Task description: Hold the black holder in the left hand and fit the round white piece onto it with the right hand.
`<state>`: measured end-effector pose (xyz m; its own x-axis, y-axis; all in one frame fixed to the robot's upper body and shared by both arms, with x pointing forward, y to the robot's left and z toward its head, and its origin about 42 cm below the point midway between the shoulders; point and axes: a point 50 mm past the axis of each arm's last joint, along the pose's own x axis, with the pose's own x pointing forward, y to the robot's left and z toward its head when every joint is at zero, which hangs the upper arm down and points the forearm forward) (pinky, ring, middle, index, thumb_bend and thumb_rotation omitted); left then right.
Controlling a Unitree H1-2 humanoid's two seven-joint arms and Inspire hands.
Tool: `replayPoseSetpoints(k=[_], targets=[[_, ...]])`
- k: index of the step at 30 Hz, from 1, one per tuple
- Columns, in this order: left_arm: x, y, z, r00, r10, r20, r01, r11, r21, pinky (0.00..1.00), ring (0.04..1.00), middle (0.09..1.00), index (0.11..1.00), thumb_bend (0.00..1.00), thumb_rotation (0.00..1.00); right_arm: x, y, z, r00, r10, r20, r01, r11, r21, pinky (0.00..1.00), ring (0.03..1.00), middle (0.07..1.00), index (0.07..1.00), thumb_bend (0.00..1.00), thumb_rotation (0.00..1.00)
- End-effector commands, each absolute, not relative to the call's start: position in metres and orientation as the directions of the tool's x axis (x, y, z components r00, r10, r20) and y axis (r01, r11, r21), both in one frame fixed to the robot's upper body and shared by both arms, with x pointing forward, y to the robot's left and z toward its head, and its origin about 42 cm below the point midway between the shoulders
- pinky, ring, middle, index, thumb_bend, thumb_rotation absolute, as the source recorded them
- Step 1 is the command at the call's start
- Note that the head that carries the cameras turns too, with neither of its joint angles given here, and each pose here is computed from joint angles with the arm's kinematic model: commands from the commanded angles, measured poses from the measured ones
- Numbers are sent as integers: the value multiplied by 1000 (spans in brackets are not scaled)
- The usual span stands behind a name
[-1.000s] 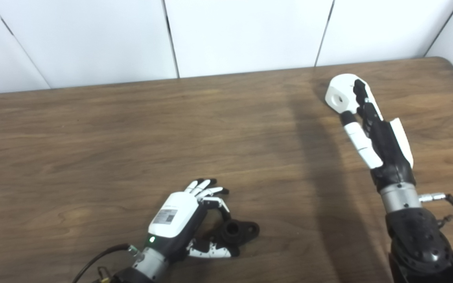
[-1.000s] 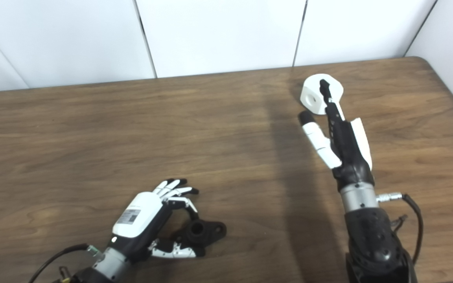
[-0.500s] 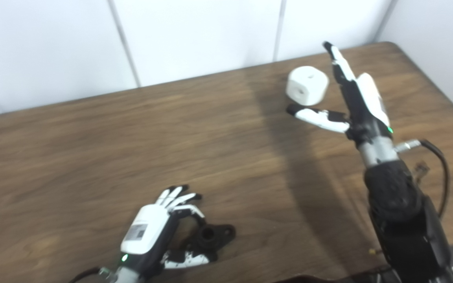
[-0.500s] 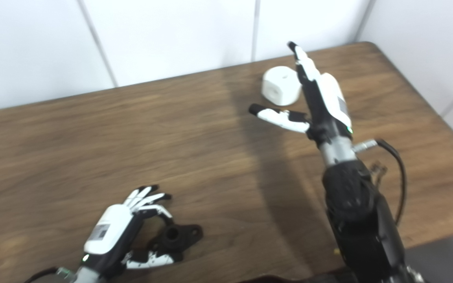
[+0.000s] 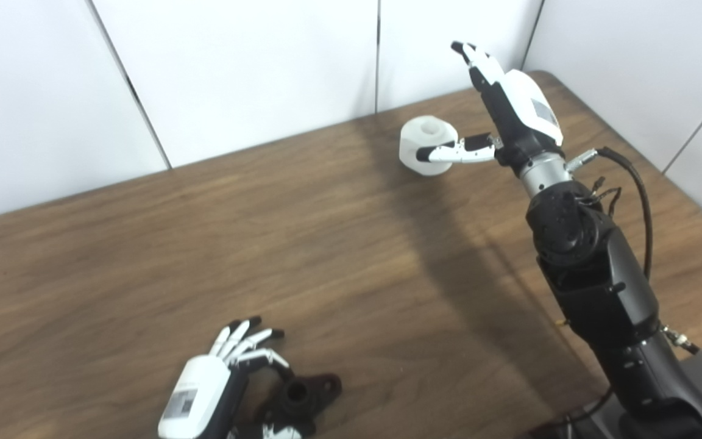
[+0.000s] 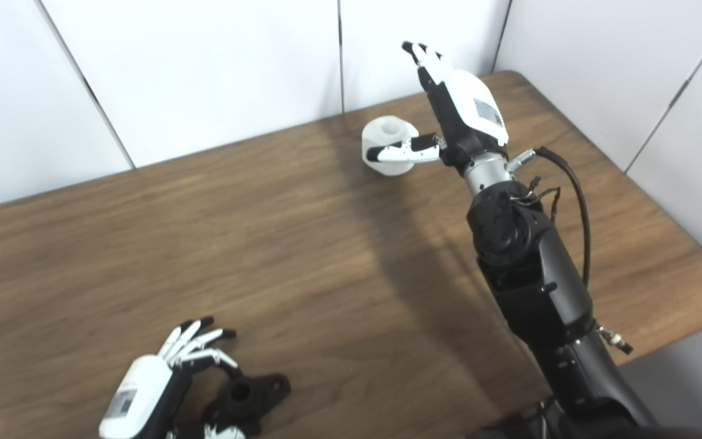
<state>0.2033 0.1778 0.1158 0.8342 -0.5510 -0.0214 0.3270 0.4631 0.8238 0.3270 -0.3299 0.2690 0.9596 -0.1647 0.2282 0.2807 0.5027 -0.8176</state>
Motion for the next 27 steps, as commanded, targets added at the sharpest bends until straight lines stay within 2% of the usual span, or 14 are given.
replayPoseSetpoints(k=[1,14,22,27], targets=[[194,202,92,843,-510,-171,392,366,844,989,959,842,489,512,60,338,-336,292,946,-163,280,324,458,-828,942,998,968,954,887,325],[192,200,91,846,-508,-160,384,373,844,997,956,840,489,513,59,382,-347,292,980,-156,122,173,372,-912,909,969,930,939,911,374],[191,199,91,846,-510,-158,382,371,846,992,954,841,489,513,60,402,-330,298,989,-145,-9,40,331,-943,918,969,926,943,934,394],[191,197,91,847,-508,-156,381,374,846,991,956,841,489,513,59,414,-320,303,984,-161,-72,-19,312,-950,921,964,909,941,969,363]])
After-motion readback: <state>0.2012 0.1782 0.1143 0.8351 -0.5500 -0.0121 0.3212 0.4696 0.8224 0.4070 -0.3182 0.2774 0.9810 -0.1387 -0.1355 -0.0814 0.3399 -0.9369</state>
